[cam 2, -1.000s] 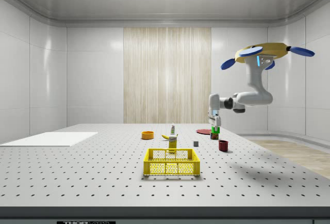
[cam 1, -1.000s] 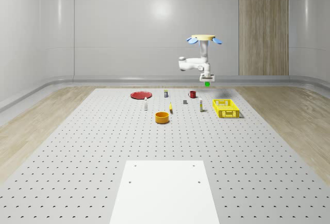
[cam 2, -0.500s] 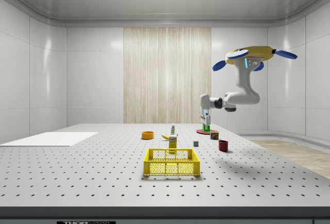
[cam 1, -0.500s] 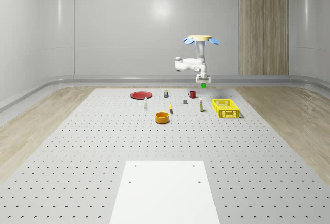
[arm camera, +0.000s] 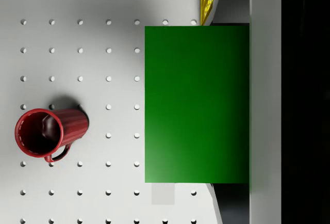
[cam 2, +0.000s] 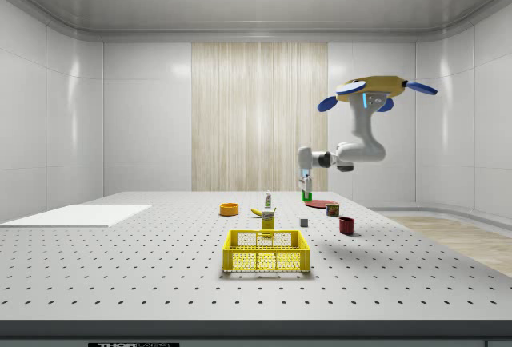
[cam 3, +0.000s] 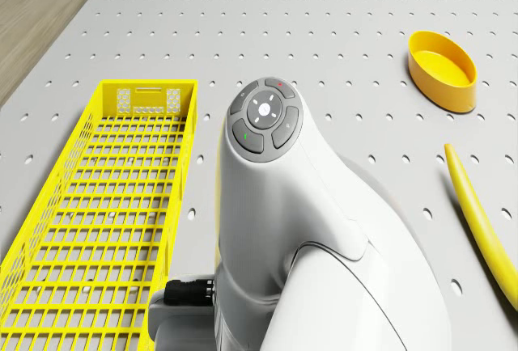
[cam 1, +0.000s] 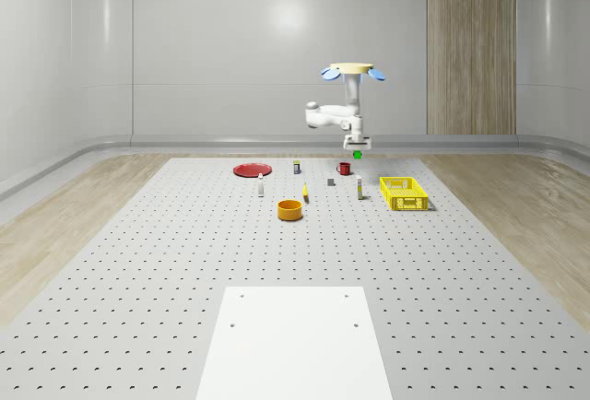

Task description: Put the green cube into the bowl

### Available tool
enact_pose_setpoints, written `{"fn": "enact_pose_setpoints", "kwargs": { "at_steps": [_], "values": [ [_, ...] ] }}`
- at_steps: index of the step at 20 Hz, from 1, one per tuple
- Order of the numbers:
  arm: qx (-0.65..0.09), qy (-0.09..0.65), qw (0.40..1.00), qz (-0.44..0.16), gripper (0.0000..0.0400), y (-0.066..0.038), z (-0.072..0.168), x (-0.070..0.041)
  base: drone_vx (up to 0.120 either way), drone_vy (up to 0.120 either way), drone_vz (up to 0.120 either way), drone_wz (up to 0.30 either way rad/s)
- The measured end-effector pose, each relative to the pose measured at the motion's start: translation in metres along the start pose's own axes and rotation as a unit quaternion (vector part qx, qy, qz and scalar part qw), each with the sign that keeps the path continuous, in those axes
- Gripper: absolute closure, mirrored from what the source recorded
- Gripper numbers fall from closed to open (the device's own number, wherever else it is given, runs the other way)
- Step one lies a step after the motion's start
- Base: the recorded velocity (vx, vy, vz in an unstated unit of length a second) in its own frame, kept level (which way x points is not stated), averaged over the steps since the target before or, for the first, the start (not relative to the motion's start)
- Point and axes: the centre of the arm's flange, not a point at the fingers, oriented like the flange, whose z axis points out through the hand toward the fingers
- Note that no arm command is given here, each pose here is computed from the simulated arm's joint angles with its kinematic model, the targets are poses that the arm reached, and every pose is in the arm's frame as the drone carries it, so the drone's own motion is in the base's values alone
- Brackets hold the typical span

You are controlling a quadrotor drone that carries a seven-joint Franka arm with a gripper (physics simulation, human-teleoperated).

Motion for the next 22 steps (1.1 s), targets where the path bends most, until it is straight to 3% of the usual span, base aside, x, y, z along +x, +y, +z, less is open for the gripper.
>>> {"fn": "enact_pose_setpoints", "kwargs": {
  "at_steps": [22],
  "values": [
    [0.0, 0.0, 1.0, 0.0, 0.015, 0.0, 0.0, 0.0, 0.12, -0.12, 0.0, 0.0]
  ]
}}
